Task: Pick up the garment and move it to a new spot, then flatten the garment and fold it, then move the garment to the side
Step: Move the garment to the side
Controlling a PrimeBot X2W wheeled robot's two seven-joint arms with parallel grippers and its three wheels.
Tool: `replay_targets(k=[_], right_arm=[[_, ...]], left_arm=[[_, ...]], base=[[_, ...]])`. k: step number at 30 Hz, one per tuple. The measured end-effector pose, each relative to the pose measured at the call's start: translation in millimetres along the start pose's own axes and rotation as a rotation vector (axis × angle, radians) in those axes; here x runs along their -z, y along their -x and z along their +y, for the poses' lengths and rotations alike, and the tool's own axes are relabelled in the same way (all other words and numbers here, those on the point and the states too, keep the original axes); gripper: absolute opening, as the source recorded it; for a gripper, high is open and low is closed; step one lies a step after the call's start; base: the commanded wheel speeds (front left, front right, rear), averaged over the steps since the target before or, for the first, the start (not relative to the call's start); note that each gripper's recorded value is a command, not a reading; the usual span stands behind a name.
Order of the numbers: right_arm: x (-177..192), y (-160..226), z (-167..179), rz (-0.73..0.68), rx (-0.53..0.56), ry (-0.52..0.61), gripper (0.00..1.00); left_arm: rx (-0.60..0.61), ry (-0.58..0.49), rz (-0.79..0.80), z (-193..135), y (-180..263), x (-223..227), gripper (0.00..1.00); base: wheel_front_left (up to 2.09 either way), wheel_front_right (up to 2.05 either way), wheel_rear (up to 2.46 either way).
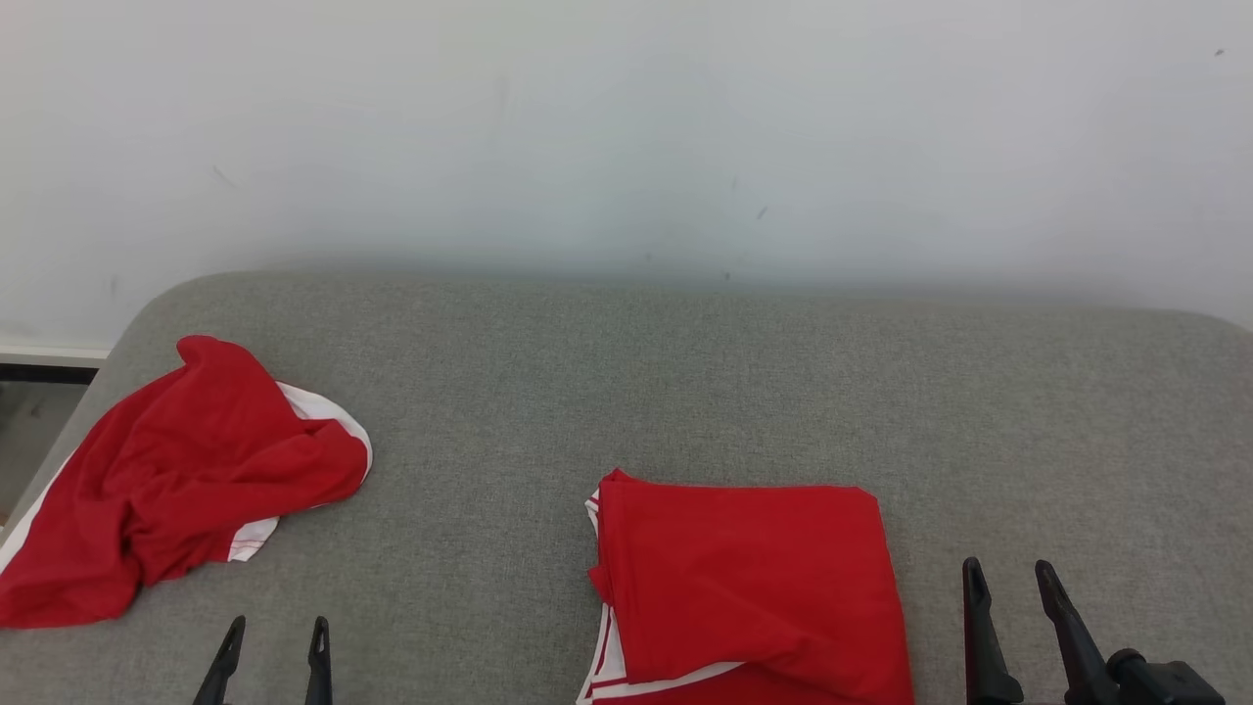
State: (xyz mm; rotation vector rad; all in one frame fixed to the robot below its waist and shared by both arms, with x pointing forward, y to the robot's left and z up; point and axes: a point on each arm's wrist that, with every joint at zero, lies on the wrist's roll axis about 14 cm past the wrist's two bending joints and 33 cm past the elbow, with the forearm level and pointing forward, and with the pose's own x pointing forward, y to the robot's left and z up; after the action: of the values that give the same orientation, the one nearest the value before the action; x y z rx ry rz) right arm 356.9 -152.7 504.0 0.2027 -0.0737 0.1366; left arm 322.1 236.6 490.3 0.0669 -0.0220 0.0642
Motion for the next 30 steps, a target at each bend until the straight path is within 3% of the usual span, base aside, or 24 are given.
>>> replay_targets(k=[30], right_arm=[[9.2,4.2,-0.7,0.029,0.005,0.003,1.0]], left_arm=[[0.038,0.008,0.006,-9.5,-1.2,1.9,1.0]], base=[[0.0,0.0,0.0]])
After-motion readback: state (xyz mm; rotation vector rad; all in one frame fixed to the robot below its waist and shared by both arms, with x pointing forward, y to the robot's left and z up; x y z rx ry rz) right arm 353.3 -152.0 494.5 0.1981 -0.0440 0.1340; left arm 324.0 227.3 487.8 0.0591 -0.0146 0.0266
